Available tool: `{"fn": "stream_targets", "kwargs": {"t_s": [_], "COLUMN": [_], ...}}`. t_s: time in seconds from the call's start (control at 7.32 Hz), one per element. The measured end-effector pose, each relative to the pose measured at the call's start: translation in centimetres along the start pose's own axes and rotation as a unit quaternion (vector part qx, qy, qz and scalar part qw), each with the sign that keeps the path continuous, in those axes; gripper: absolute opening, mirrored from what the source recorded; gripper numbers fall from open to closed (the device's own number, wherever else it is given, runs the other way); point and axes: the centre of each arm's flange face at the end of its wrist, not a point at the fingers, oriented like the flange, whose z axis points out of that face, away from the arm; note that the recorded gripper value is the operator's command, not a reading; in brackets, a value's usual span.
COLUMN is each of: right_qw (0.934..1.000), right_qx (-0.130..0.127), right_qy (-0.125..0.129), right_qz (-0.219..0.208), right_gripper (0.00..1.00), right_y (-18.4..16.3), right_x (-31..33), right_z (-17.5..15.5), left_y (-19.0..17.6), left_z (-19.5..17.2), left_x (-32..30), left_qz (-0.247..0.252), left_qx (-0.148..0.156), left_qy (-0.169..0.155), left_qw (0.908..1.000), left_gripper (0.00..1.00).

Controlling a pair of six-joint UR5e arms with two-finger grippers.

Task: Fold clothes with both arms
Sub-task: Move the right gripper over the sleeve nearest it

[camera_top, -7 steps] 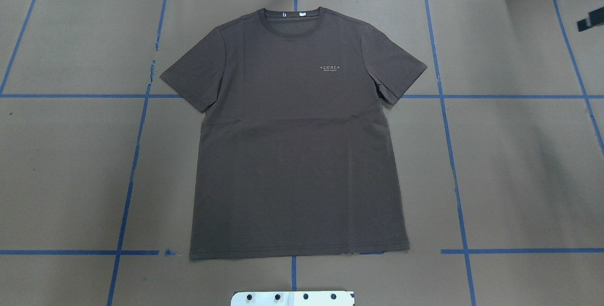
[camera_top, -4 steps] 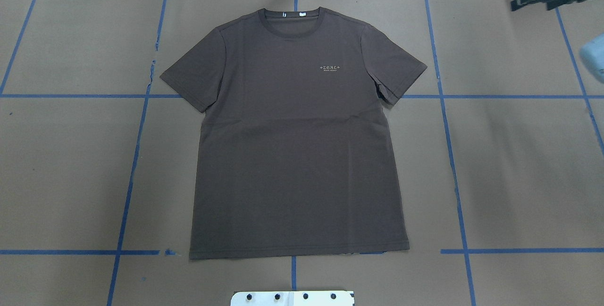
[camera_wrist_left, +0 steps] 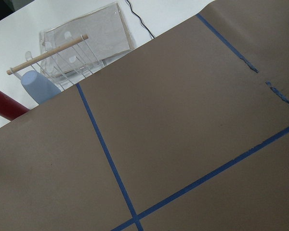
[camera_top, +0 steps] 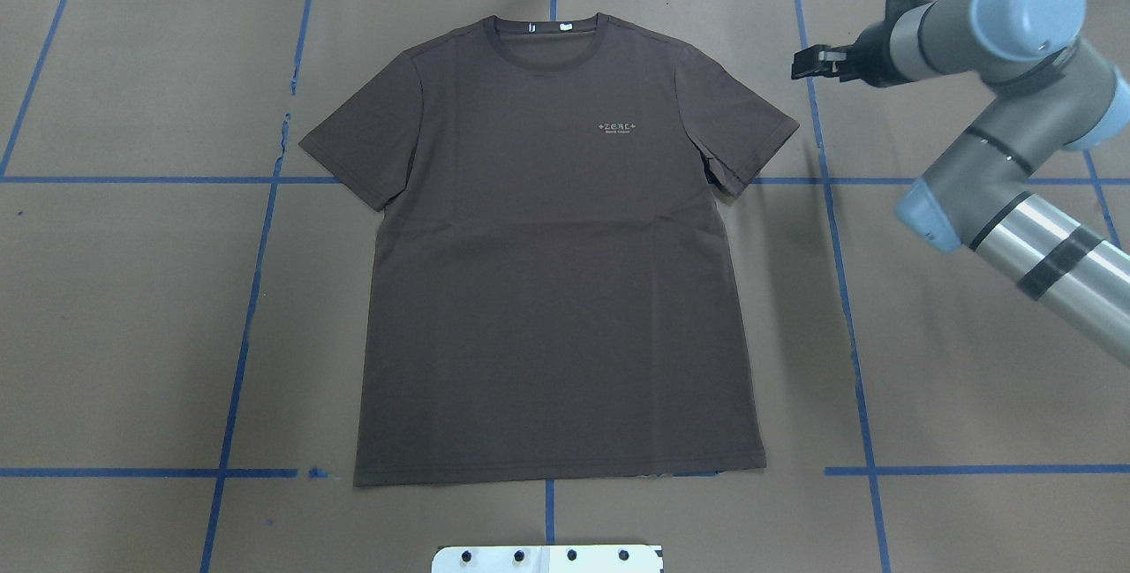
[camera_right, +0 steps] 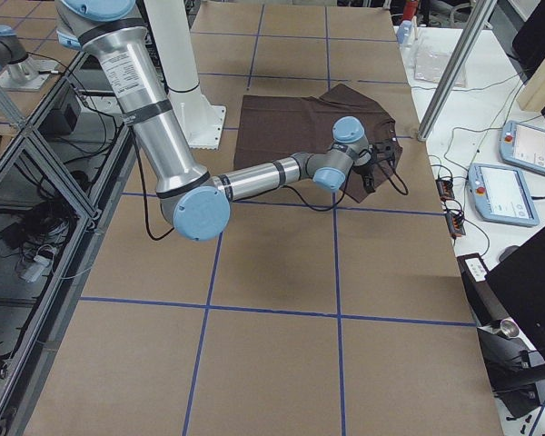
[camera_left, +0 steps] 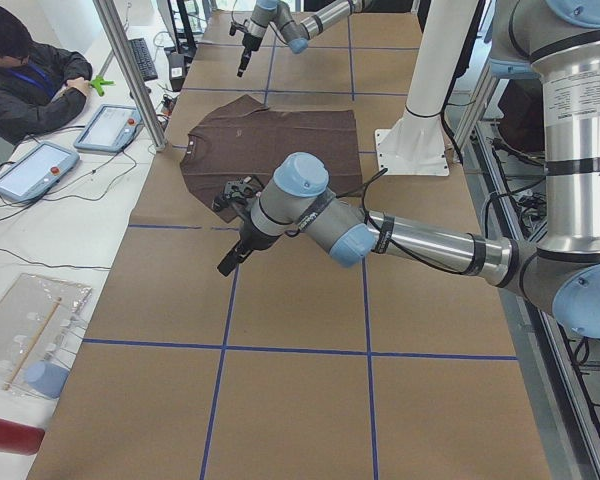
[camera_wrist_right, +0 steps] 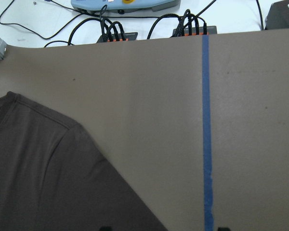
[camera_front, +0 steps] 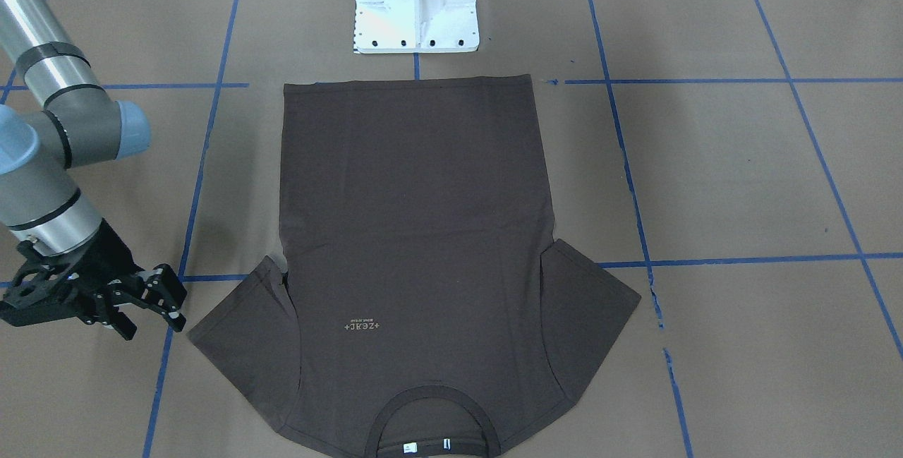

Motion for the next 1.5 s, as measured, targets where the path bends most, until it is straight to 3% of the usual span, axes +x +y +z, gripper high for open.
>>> {"fn": "stream_targets", "kwargs": {"t_s": [0.55,1.5], "right_qw": [0.9994,0.9977], "right_qx": [0.016,0.03], "right_qy": [0.028,0.055], "right_qz": [-0.014,-0.025], "right_gripper": [0.65,0.65], "right_y": [3.2,5.5], "right_x": [-0.3,-0.6], "right_z": [4.2,6.3], "left_y": [0.3,0.4], "left_z": [0.1,0.2], "left_x": [0.0,-0.1], "left_qz": [0.001,0.001], "left_qx": [-0.002,-0.003], "left_qy": [0.0,0.0], "left_qw": [1.0,1.0], "left_gripper": [1.0,1.0]}}
